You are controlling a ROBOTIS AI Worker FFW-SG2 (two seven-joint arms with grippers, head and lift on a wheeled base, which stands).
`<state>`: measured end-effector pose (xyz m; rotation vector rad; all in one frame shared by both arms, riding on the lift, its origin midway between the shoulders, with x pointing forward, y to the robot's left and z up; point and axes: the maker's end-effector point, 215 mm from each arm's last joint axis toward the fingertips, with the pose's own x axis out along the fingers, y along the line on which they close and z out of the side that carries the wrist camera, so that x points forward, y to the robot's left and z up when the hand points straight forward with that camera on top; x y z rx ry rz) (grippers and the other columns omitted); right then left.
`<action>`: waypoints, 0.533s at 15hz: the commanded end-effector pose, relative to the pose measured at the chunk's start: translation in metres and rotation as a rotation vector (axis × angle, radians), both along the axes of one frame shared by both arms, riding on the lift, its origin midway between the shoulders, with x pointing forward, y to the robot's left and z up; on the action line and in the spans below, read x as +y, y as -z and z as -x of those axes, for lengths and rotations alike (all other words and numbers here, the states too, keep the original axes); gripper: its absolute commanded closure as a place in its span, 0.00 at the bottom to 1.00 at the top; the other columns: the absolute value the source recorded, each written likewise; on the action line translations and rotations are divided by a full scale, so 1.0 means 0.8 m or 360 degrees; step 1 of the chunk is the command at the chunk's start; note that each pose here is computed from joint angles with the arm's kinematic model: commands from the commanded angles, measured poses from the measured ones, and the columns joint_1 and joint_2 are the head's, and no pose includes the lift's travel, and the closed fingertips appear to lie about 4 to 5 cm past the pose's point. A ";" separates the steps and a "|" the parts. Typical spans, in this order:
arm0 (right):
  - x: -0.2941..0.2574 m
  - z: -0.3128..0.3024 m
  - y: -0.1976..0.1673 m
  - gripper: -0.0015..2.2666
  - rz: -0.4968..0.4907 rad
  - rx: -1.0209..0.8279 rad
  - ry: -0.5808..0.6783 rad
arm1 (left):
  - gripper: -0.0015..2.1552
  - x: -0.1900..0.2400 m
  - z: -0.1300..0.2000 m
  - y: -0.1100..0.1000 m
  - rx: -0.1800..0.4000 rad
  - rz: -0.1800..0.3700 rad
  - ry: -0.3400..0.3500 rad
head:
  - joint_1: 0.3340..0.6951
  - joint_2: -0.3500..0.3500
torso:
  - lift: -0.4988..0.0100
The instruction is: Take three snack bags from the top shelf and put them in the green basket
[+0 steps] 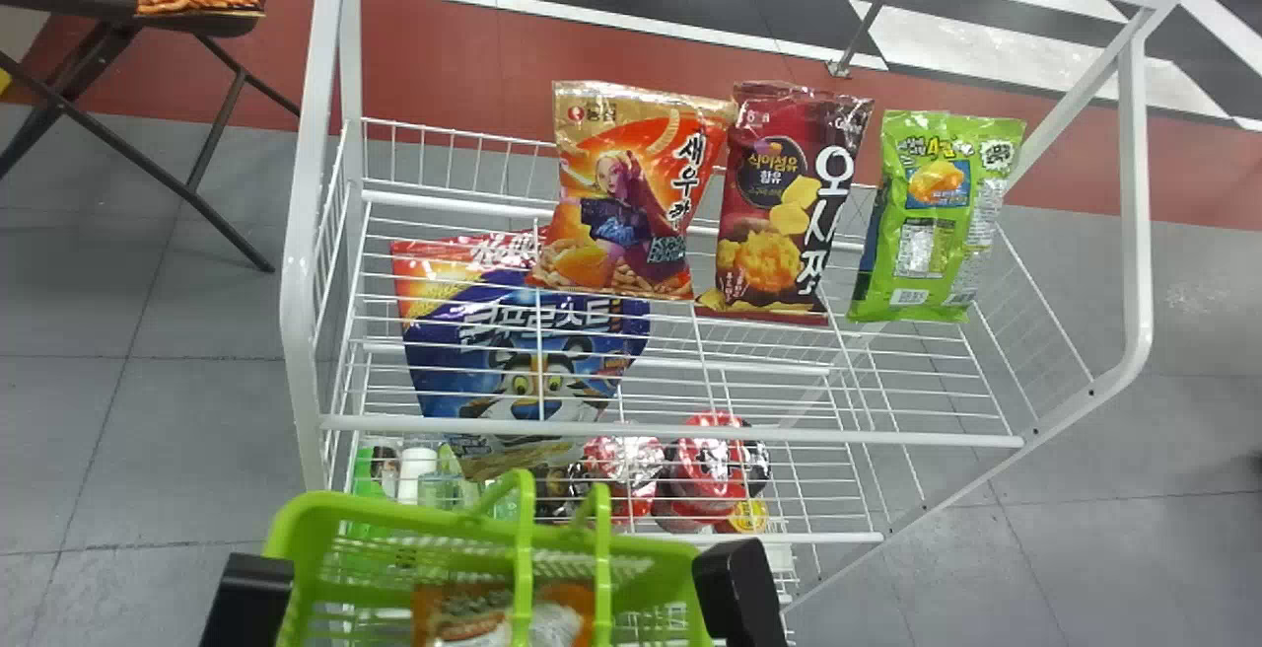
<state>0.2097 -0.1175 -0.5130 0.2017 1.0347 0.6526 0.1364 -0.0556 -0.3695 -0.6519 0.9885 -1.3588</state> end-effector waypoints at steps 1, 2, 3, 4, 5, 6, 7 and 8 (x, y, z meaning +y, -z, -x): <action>-0.018 -0.021 -0.010 0.00 0.0033 -0.0106 0.0036 | 0.49 0.004 -0.001 0.002 0.0001 -0.0009 -0.0009 | 1.00 0.00 | 0.92; -0.031 -0.033 -0.019 0.01 0.0037 -0.0161 0.0066 | 0.49 0.005 -0.002 0.003 0.0003 -0.0010 -0.0012 | 1.00 0.00 | 0.92; -0.040 -0.047 -0.034 0.02 0.0008 -0.0251 0.0093 | 0.49 0.005 -0.003 0.002 0.0001 -0.0006 -0.0012 | 1.00 0.00 | 0.92; -0.050 -0.071 -0.063 0.03 -0.0057 -0.0411 0.0132 | 0.49 0.005 -0.005 0.002 -0.0002 -0.0009 -0.0013 | 1.00 0.00 | 0.92; -0.058 -0.093 -0.093 0.03 -0.0115 -0.0574 0.0171 | 0.49 0.005 -0.006 0.002 -0.0007 -0.0009 -0.0013 | 1.00 0.00 | 0.92; -0.069 -0.115 -0.125 0.03 -0.0155 -0.0753 0.0214 | 0.49 0.004 -0.008 0.002 -0.0005 -0.0010 -0.0014 | 1.00 0.00 | 0.92; -0.080 -0.137 -0.159 0.03 -0.0180 -0.0943 0.0257 | 0.49 0.003 -0.006 0.003 0.0000 -0.0013 -0.0005 | 1.00 0.00 | 0.92; -0.088 -0.153 -0.188 0.03 -0.0191 -0.1091 0.0287 | 0.49 0.002 -0.005 0.002 0.0001 -0.0008 0.0001 | 1.00 0.00 | 0.92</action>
